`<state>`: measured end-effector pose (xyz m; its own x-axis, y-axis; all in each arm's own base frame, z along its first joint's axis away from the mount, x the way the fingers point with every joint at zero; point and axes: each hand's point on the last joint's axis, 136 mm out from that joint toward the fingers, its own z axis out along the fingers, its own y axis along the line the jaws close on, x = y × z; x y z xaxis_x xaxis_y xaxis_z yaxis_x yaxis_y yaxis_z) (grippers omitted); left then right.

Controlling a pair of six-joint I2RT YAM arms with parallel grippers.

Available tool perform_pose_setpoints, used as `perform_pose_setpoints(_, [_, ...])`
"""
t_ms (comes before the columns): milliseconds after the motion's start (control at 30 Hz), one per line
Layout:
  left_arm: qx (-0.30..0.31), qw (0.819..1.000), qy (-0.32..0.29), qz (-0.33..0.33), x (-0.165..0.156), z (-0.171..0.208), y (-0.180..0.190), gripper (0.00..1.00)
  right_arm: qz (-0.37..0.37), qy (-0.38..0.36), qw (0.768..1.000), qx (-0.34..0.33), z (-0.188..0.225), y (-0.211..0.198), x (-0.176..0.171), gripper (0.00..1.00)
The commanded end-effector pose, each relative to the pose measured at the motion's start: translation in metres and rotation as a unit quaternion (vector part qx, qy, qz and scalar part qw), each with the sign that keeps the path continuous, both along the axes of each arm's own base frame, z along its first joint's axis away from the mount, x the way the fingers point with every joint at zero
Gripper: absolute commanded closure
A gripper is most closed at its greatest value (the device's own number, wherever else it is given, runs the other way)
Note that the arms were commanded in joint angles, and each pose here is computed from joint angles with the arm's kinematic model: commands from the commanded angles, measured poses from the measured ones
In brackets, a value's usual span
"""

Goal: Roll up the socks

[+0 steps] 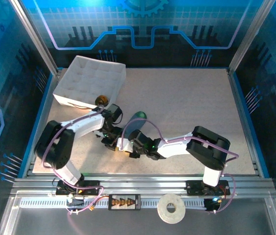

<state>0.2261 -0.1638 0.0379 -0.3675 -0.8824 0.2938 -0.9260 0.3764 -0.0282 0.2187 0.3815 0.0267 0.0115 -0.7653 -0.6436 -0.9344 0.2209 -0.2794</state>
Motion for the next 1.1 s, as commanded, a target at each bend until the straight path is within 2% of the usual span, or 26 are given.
perform_pose_setpoints(0, [-0.007, 0.999, -0.045, 0.022, 0.008, 0.011, 0.011, 0.38, -0.025, 0.141, 0.989, -0.04, -0.043, -0.032, -0.025, 1.0])
perform_pose_setpoints(67, [-0.014, 0.997, -0.076, 0.028, 0.013, 0.015, 0.016, 0.33, -0.034, 0.184, 0.982, -0.03, -0.047, -0.034, -0.028, 1.0])
perform_pose_setpoints(200, [-0.034, 0.992, -0.119, 0.033, 0.015, 0.015, 0.019, 0.32, -0.065, 0.279, 0.958, -0.006, -0.055, -0.038, -0.03, 1.0])
perform_pose_setpoints(433, [-0.064, 0.984, -0.163, 0.022, 0.015, 0.011, 0.011, 0.47, -0.117, 0.41, 0.905, 0.006, -0.067, -0.043, -0.024, 1.0])
perform_pose_setpoints(533, [-0.066, 0.982, -0.178, 0.011, 0.019, 0.012, 0.005, 0.5, -0.146, 0.452, 0.88, 0.002, -0.076, -0.049, -0.02, 1.0])
perform_pose_setpoints(633, [-0.062, 0.983, -0.174, 0.002, 0.018, 0.005, 0.001, 0.56, -0.162, 0.476, 0.864, 0.007, -0.079, -0.053, -0.017, 1.0])
perform_pose_setpoints(800, [-0.048, 0.988, -0.147, -0.012, 0.012, -0.012, -0.001, 0.66, -0.175, 0.493, 0.852, -0.002, -0.083, -0.057, -0.014, 1.0])
perform_pose_setpoints(900, [-0.033, 0.99, -0.132, -0.025, 0.014, -0.021, 0.0, 0.67, -0.177, 0.494, 0.851, -0.004, -0.083, -0.057, -0.013, 1.0])
perform_pose_setpoints(967, [-0.019, 0.992, -0.116, -0.034, 0.012, -0.027, 0.002, 0.69, -0.179, 0.488, 0.854, -0.006, -0.082, -0.057, -0.011, 1.0])
perform_pose_setpoints(1033, [-0.005, 0.995, -0.085, -0.042, 0.006, -0.033, 0.004, 0.78, -0.174, 0.476, 0.862, -0.004, -0.078, -0.056, -0.008, 1.0])
perform_pose_setpoints(1067, [0.004, 0.997, -0.065, -0.045, 0.001, -0.036, 0.006, 0.82, -0.164, 0.465, 0.87, 0.002, -0.072, -0.054, -0.005, 0.96])
